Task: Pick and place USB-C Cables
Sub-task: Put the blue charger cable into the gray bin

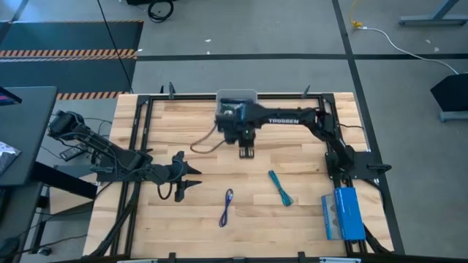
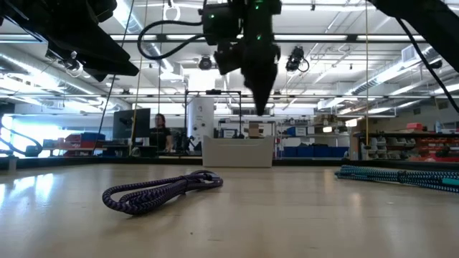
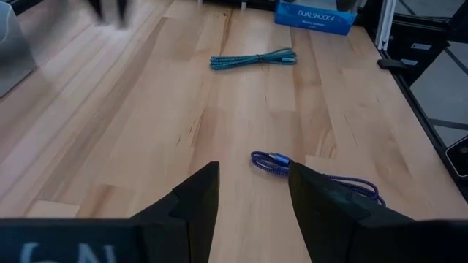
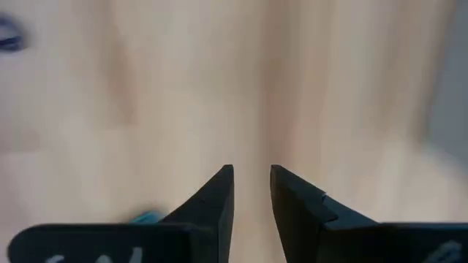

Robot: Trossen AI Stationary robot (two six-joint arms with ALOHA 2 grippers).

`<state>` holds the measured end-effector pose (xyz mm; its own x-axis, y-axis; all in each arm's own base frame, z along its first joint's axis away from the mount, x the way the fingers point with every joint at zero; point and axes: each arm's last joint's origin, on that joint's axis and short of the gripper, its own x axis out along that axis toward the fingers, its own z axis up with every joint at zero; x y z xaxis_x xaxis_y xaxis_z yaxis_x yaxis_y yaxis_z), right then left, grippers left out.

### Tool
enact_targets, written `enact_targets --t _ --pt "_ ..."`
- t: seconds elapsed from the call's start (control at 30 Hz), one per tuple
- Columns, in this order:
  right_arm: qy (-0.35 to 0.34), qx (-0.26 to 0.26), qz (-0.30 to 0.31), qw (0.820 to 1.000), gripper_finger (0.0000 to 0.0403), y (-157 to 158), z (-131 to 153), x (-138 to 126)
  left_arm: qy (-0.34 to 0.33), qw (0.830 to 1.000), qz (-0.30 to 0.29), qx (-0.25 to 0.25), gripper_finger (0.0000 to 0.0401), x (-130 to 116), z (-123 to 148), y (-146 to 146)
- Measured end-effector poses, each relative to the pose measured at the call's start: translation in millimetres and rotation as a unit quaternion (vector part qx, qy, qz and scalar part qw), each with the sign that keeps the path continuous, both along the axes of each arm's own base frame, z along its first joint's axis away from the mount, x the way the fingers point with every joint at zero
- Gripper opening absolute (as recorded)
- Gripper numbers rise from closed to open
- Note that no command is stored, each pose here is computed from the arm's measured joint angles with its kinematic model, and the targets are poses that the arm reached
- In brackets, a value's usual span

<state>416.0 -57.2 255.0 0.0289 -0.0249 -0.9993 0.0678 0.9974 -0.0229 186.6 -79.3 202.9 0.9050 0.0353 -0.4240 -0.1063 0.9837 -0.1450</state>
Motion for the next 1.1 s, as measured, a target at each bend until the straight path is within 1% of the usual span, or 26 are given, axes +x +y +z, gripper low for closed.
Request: enact_targets --t 0.07,0.13,0.23,0.37,0.5,0.6,0.77,0.9,1.03,1.1 --pt "0.027 0.029 -0.036 0.999 0.0096 19 0 -4 0.0 1.0 0.0 0.0 0.0172 0 0 0" --pt "0.052 0.038 -0.062 0.996 0.0095 39 0 -7 0.002 1.0 -0.001 0.002 0.0172 0 0 0" --pt "0.074 0.033 -0.087 0.993 0.0094 65 0 -11 0.002 1.0 -0.002 0.004 0.0172 0 0 0" --pt "0.075 0.022 -0.112 0.991 0.0094 93 0 -12 0.007 1.0 -0.002 0.007 0.0172 -1 -1 0" --pt "0.068 -0.013 -0.139 0.988 0.0094 115 0 -15 0.015 1.0 -0.002 0.012 0.0172 -1 -3 1" --pt "0.061 -0.044 -0.158 0.985 0.0093 126 0 -18 0.021 1.0 -0.002 0.015 0.0172 -2 -4 1" --pt "0.073 -0.065 -0.177 0.979 0.0093 138 -10 -23 0.02 0.999 -0.008 0.026 0.0172 -2 -3 1" --pt "0.097 -0.083 -0.215 0.968 0.0095 142 -25 -30 0.021 0.999 -0.012 0.028 0.0172 -2 -4 1" --pt "0.124 -0.092 -0.249 0.956 0.01 142 -38 -37 0.037 0.998 -0.035 0.021 0.0172 -3 -6 0" --pt "0.127 -0.093 -0.261 0.952 0.0101 143 -40 -41 0.049 0.998 -0.044 0.022 0.0172 -5 -8 -2"
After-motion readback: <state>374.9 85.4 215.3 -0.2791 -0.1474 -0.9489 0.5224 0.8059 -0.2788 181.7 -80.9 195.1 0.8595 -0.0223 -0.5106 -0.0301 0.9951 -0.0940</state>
